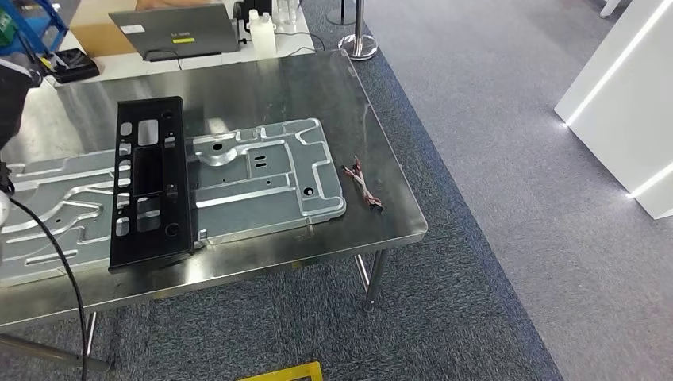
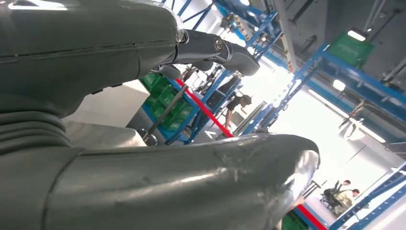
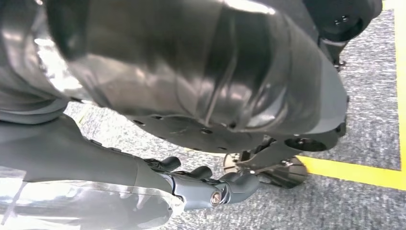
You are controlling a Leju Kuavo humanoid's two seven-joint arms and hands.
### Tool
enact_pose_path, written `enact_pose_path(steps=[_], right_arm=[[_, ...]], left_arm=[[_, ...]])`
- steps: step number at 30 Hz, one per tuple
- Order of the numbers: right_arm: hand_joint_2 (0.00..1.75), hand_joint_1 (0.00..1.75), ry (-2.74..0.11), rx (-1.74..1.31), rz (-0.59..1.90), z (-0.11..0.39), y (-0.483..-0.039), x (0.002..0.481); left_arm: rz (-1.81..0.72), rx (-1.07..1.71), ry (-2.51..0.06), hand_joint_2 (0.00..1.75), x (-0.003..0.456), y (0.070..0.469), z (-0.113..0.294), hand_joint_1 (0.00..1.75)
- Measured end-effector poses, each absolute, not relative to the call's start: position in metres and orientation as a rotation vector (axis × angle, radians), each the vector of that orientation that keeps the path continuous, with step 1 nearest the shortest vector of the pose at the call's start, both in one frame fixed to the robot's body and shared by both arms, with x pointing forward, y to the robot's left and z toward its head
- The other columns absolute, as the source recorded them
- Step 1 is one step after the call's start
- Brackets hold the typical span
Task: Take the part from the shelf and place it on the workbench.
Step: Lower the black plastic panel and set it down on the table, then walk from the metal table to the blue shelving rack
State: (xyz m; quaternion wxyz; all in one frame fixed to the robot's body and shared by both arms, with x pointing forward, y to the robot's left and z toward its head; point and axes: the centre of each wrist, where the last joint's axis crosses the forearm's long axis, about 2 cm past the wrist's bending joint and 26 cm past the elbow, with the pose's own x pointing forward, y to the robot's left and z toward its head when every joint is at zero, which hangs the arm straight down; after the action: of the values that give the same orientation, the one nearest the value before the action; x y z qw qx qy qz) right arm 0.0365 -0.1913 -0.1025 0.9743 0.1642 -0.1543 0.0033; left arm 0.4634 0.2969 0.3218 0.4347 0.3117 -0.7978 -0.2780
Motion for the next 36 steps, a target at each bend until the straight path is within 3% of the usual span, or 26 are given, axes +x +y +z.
enact_pose_path(steps=[18,36], right_arm=[[0.0,0.0,-0.304,0.329,0.025,-0.103,-0.191,0.036],[0.0,0.0,-0.297,0.318,0.058,-0.102,-0.191,0.037]], left_arm=[[-0.715,0.805,-1.998,0.0,0.458,0.309,0.31,0.0],[-0.705,0.924,-1.938,0.0,0.435,0.365,0.275,0.0]])
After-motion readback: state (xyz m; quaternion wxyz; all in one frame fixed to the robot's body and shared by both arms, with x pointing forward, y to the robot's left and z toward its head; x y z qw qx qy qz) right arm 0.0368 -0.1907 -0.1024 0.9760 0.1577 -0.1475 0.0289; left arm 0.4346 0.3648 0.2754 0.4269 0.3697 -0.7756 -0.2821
